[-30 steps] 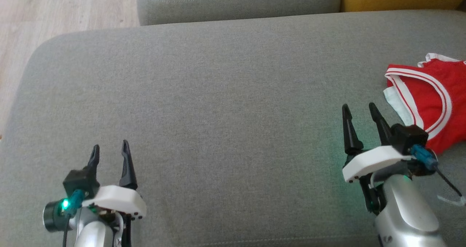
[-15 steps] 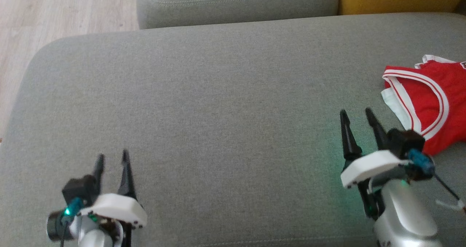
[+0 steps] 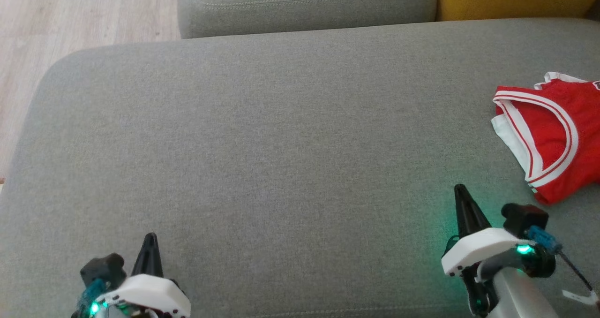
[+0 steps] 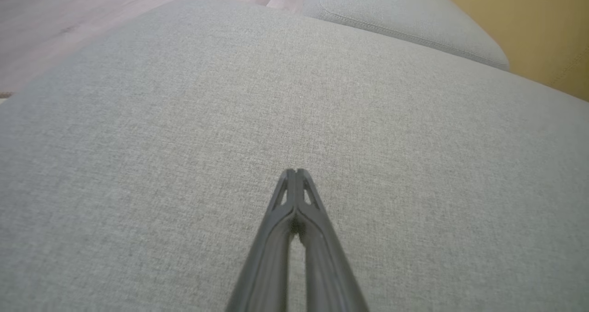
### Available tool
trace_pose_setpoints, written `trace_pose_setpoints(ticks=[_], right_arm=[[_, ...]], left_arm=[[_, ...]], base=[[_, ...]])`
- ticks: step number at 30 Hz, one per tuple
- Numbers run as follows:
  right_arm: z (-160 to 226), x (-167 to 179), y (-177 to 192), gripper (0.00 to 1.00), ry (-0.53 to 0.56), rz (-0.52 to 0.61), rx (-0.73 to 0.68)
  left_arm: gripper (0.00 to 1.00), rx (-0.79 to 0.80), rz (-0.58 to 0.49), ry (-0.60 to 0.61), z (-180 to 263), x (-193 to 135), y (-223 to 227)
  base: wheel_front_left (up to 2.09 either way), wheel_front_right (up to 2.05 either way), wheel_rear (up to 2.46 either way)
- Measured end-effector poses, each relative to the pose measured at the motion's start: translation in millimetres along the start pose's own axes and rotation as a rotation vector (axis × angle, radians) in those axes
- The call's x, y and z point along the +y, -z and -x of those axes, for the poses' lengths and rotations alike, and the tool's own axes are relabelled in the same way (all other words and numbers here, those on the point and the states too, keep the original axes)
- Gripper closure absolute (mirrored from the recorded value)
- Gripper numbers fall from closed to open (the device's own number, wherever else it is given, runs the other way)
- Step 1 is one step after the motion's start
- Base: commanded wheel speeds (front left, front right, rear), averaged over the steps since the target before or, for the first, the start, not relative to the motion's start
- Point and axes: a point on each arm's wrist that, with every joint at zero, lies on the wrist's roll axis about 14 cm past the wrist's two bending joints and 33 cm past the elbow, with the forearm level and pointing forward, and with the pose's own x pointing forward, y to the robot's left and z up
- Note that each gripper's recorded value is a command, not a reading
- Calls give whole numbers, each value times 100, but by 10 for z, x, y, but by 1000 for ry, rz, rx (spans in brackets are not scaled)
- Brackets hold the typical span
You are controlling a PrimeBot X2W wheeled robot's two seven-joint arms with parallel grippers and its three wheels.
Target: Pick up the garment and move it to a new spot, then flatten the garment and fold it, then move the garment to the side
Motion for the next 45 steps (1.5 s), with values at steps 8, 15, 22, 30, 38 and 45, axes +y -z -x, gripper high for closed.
trace_pose_setpoints(ticks=[8,15,22,30,38,45], right_arm=[[-14,-35,-95,100,21,-95,-27],[-23,-55,-171,100,33,-188,-46],[-24,-74,-220,100,42,-270,-58],[9,-122,-221,100,59,-368,-63],[-1,-124,-314,100,56,-460,-87],[12,-139,-349,100,56,-544,-97]], left_arm=[[100,5,94,-9,-2,15,-22],[100,13,192,-15,-5,36,-40],[100,17,276,-24,-16,63,-68],[100,12,371,-21,-39,57,-129],[100,17,467,-17,-38,60,-147],[100,17,551,-13,-38,70,-176]], base=[[0,0,0],[0,0,0],[0,0,0],[0,0,0],[0,0,0],[0,0,0]])
